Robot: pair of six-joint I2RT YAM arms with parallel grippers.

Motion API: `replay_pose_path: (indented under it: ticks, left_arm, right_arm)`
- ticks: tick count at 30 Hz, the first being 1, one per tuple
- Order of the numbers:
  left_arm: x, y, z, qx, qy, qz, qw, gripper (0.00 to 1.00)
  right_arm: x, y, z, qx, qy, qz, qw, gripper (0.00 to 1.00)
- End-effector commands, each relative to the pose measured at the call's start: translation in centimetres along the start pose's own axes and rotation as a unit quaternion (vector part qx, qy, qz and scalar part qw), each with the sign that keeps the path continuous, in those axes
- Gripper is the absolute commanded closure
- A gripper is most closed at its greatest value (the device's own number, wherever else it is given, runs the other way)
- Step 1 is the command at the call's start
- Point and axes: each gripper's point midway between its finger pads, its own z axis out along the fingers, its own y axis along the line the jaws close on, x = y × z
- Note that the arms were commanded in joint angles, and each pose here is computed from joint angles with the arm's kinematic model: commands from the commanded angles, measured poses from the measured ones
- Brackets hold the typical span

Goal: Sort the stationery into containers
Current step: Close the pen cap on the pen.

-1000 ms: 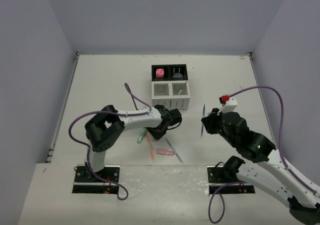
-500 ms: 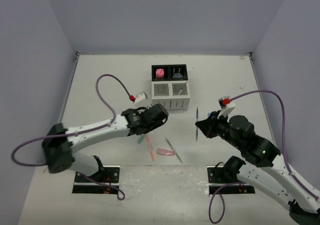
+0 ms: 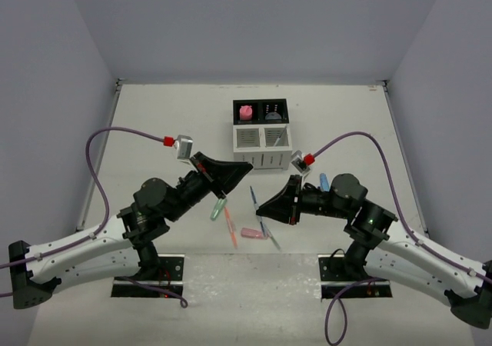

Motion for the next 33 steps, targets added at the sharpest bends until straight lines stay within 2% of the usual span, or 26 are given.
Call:
replay_pose_path:
  ticks: [1, 5, 15, 33]
  left_arm:
    - [-1.3, -4.8, -0.5, 0.127, -0.014, 0.056, 0.99, 1.0]
    - [-1.5, -6.0, -0.7, 0.156, -0.015, 0.059, 0.986, 1.0]
    - [-1.1, -4.3, -0.6, 0.123, -0.022, 0.038, 0.991, 1.0]
    - [0.0, -4.4, 0.0, 0.131, -0.01, 0.014, 0.991, 1.0]
  right_arm:
    - [-2.2, 3.8, 0.3, -0.075, -0.031, -0.032, 0.996, 1.0]
    - [-2.5, 3.3, -0.1, -0.056, -0.046, -0.038, 0.997, 1.0]
    - [-3.8, 3.5, -1.7, -0.034, -0.077, -0.061, 0.995, 1.0]
    - [-5.0, 4.2, -2.5, -0.027, -0.095, -0.075, 0.992, 1.0]
